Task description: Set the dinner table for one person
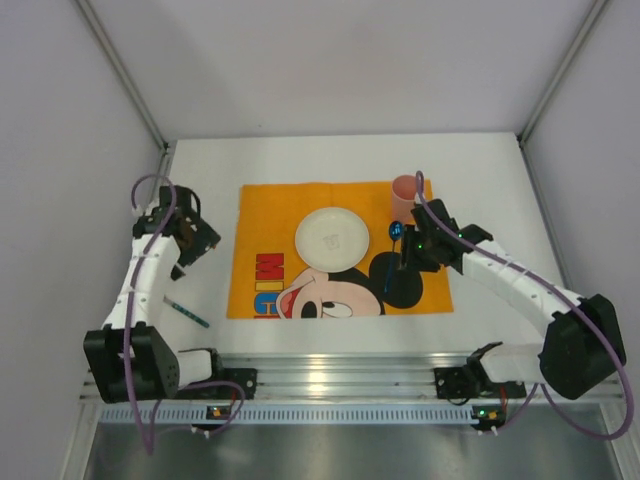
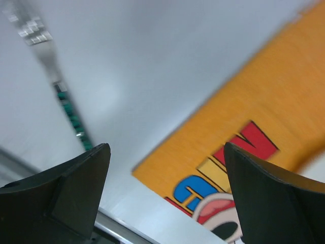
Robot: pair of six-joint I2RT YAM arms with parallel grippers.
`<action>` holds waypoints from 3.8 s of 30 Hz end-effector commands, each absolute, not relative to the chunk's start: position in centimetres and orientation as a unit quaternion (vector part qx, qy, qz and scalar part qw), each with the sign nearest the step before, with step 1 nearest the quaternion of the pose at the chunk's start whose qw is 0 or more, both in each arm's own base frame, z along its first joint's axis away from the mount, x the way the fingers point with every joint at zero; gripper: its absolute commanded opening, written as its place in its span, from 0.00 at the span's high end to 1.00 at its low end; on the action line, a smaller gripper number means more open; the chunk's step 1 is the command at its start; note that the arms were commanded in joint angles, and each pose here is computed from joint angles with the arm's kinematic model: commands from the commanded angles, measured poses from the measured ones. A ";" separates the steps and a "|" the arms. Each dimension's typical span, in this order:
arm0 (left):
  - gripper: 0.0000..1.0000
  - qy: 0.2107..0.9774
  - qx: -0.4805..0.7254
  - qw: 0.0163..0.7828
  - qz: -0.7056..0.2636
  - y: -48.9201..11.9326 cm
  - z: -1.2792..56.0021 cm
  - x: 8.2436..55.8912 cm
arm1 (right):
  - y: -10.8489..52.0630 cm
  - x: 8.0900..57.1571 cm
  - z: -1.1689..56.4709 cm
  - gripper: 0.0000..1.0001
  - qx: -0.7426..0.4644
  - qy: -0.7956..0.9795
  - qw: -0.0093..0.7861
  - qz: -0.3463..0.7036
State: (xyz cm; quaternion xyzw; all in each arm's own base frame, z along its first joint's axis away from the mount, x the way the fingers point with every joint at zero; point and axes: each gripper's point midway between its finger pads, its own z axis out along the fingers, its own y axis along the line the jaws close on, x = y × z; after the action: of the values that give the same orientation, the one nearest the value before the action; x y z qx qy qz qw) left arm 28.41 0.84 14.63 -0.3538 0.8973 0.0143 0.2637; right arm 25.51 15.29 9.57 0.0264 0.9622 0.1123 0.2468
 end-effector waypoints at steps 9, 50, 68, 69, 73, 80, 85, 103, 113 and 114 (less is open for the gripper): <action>0.02 0.826 -0.497 0.219 0.150 9.4 10.2 21.4 | 14.3 24.8 13.2 0.55 0.000 0.964 0.246 0.100; 1.00 0.812 -0.530 0.210 0.125 13.8 -0.2 23.1 | 15.5 26.6 12.7 0.56 -0.034 0.978 0.191 0.080; 1.00 0.900 -0.264 0.347 -0.009 7.3 13.6 37.8 | 15.9 27.5 14.0 0.56 -0.006 0.970 0.223 0.096; 1.00 0.906 -0.228 0.356 -0.012 5.9 14.4 39.1 | 15.8 27.3 14.0 0.56 -0.004 0.970 0.224 0.097; 1.00 0.929 -0.100 0.350 -0.071 -2.6 15.2 41.8 | 15.3 26.6 14.2 0.55 0.006 0.967 0.236 0.099; 1.00 0.953 -0.007 0.282 -0.108 -10.8 11.7 41.1 | 13.9 24.2 13.2 0.53 0.036 0.965 0.239 0.099; 1.00 0.967 0.002 0.247 -0.068 -10.7 8.9 39.6 | 13.0 22.8 13.0 0.52 0.051 0.963 0.245 0.100; 1.00 0.968 -0.058 0.241 -0.035 -9.1 4.8 36.4 | 12.4 22.3 12.7 0.52 0.055 0.964 0.244 0.091; 0.02 0.962 -0.068 0.262 -0.049 -9.4 7.1 36.5 | 12.7 22.8 13.7 0.38 0.051 0.960 0.258 0.100; 0.02 0.960 -0.069 0.267 -0.050 -9.3 7.7 36.5 | 12.8 22.8 14.2 0.25 0.048 0.958 0.261 0.105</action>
State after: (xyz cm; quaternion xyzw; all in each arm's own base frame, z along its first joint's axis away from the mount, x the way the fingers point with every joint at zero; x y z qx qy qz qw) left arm 35.07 -8.91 3.78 -0.0649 0.9746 -0.0337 0.2116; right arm 21.47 12.57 11.86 0.0470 0.9692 0.0889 0.2248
